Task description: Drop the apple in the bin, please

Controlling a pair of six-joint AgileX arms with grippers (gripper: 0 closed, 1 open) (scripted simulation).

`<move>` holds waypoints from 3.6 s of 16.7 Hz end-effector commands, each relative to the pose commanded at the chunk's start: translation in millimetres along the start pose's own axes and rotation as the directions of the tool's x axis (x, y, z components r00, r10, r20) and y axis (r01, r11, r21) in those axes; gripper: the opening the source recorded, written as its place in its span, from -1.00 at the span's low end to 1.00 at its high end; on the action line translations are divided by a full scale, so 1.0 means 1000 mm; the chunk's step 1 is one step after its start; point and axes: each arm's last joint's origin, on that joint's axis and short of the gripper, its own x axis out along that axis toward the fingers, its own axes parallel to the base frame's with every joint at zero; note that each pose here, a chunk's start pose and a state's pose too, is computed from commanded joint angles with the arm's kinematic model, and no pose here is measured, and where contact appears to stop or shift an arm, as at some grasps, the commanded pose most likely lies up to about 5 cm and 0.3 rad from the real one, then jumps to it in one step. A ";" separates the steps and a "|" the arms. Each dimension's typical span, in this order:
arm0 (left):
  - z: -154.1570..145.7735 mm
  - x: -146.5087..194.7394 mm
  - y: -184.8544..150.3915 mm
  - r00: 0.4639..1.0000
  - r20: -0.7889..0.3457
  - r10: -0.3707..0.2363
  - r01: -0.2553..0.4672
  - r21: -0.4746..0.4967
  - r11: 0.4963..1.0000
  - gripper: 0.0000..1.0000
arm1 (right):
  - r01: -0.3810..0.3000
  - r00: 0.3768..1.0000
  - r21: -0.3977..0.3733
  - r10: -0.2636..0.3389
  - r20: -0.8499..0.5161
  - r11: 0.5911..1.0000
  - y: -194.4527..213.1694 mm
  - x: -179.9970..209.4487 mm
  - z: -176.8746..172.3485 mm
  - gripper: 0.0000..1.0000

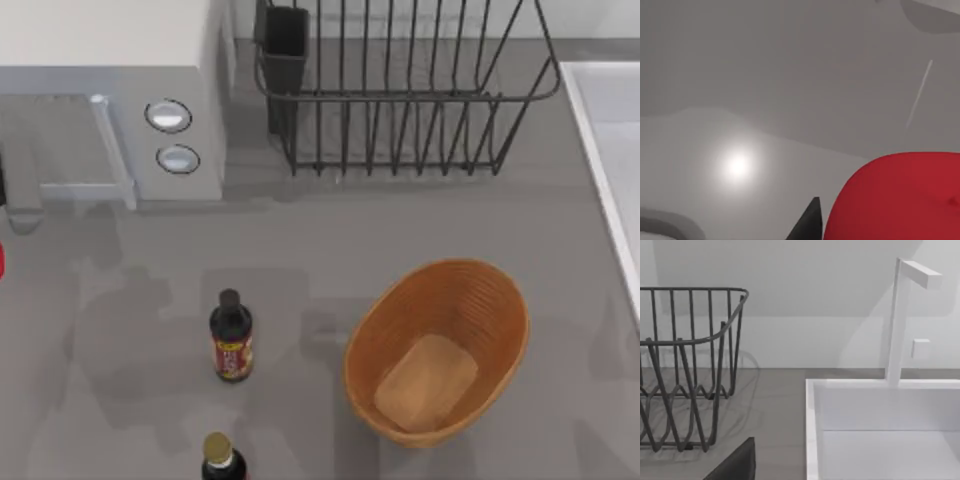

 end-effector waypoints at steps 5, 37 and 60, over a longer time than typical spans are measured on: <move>0.001 -0.057 0.005 0.999 -0.003 0.044 -0.044 -0.047 0.998 -1.00 | 0.000 1.000 0.000 0.000 0.000 1.000 0.000 0.000 0.000 1.00; 0.283 -0.087 -0.108 0.996 0.056 0.076 0.011 -0.869 0.495 -1.00 | 0.000 1.000 0.000 0.000 0.000 1.000 0.000 0.000 0.000 1.00; 0.338 0.002 -0.178 0.994 0.087 -0.063 0.103 -0.941 0.321 -1.00 | 0.000 1.000 0.000 0.000 0.000 1.000 0.000 0.000 0.000 1.00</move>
